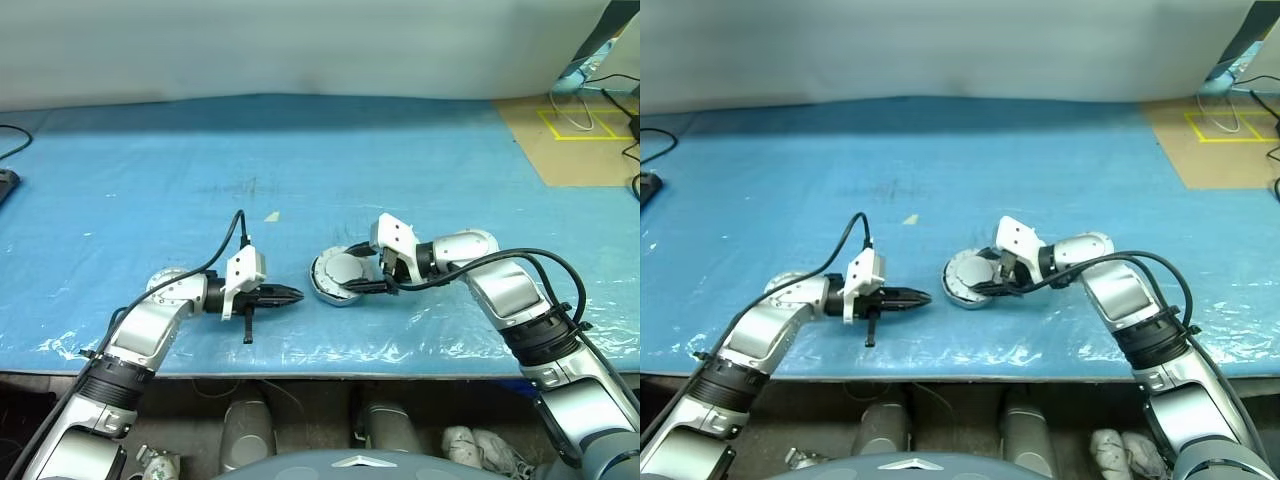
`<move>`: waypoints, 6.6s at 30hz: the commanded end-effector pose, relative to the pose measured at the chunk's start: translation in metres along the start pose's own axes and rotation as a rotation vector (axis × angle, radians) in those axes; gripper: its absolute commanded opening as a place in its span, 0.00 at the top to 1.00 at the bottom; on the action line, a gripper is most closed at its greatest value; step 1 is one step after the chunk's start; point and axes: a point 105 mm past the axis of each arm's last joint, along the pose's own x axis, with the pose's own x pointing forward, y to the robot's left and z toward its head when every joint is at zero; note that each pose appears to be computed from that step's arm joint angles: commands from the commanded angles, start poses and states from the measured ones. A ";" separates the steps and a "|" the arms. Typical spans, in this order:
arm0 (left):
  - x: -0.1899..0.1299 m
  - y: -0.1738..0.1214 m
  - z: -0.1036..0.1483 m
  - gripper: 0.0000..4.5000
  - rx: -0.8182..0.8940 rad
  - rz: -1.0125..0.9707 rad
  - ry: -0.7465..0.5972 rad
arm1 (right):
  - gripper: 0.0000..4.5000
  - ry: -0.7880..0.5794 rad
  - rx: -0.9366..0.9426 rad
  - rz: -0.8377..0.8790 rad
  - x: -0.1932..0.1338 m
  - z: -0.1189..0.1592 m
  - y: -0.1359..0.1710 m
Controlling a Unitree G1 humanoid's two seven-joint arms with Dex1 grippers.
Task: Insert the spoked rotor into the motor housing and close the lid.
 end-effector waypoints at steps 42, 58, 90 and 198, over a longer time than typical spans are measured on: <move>0.002 -0.002 0.005 1.00 0.025 -0.014 -0.001 | 0.34 0.043 0.000 -0.052 0.014 -0.016 -0.008; 0.009 0.018 0.000 1.00 0.057 0.088 -0.029 | 0.34 0.108 0.126 -0.061 0.016 -0.051 0.000; 0.050 0.033 0.001 1.00 0.142 0.131 0.067 | 0.34 0.099 0.143 -0.102 0.012 -0.049 0.001; 0.034 0.034 -0.061 1.00 0.138 0.150 0.157 | 0.47 -0.508 1.145 -0.076 0.007 -0.013 0.002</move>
